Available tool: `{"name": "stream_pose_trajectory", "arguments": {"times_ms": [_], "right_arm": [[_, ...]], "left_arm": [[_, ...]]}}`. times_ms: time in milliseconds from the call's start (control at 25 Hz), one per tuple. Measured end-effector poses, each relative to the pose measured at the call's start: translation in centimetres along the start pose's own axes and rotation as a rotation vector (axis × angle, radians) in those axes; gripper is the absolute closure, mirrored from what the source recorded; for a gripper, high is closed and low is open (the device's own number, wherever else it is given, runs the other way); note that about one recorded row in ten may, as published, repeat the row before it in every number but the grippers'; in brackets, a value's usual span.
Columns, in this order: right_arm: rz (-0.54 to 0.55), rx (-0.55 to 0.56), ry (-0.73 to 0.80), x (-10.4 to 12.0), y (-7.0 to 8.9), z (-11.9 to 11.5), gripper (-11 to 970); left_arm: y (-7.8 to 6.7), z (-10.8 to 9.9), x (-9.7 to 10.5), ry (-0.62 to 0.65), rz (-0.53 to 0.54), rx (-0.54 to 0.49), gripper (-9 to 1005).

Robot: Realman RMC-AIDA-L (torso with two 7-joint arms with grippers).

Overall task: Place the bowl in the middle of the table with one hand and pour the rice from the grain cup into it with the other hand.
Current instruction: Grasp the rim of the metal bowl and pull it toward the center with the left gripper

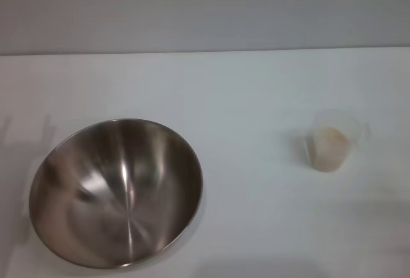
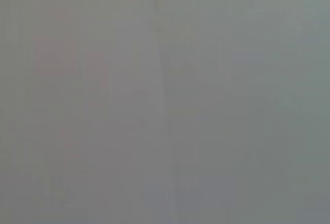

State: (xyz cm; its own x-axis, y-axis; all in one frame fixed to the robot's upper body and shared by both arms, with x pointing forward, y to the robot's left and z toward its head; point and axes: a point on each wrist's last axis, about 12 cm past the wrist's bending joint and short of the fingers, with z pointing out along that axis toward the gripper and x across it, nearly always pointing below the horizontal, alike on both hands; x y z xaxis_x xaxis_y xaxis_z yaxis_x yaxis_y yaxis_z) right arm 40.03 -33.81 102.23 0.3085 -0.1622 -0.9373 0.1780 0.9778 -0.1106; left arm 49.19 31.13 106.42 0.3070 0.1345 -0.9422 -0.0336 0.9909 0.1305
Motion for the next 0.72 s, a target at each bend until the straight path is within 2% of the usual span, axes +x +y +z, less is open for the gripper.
{"name": "stream_pose_trajectory", "arguments": {"times_ms": [40, 200, 440, 720], "right_arm": [[0.000, 0.000, 0.000, 0.0, 0.0, 0.0, 191], [-0.001, 0.000, -0.001, 0.0, 0.0, 0.0, 191], [-0.003, 0.000, 0.007, 0.1, -0.1, 0.0, 191], [-0.003, 0.001, 0.013, 0.2, -0.1, 0.0, 192]], "left_arm": [[-0.5, 1.0, -0.8, 0.012, 0.020, 0.012, 194], [-1.2, 2.3, -2.3, 0.047, 0.031, 0.034, 193], [-2.4, 4.5, -6.8, 0.105, 0.012, 0.093, 193], [-2.2, 6.5, -8.7, 0.253, 0.005, 0.125, 192]]}}
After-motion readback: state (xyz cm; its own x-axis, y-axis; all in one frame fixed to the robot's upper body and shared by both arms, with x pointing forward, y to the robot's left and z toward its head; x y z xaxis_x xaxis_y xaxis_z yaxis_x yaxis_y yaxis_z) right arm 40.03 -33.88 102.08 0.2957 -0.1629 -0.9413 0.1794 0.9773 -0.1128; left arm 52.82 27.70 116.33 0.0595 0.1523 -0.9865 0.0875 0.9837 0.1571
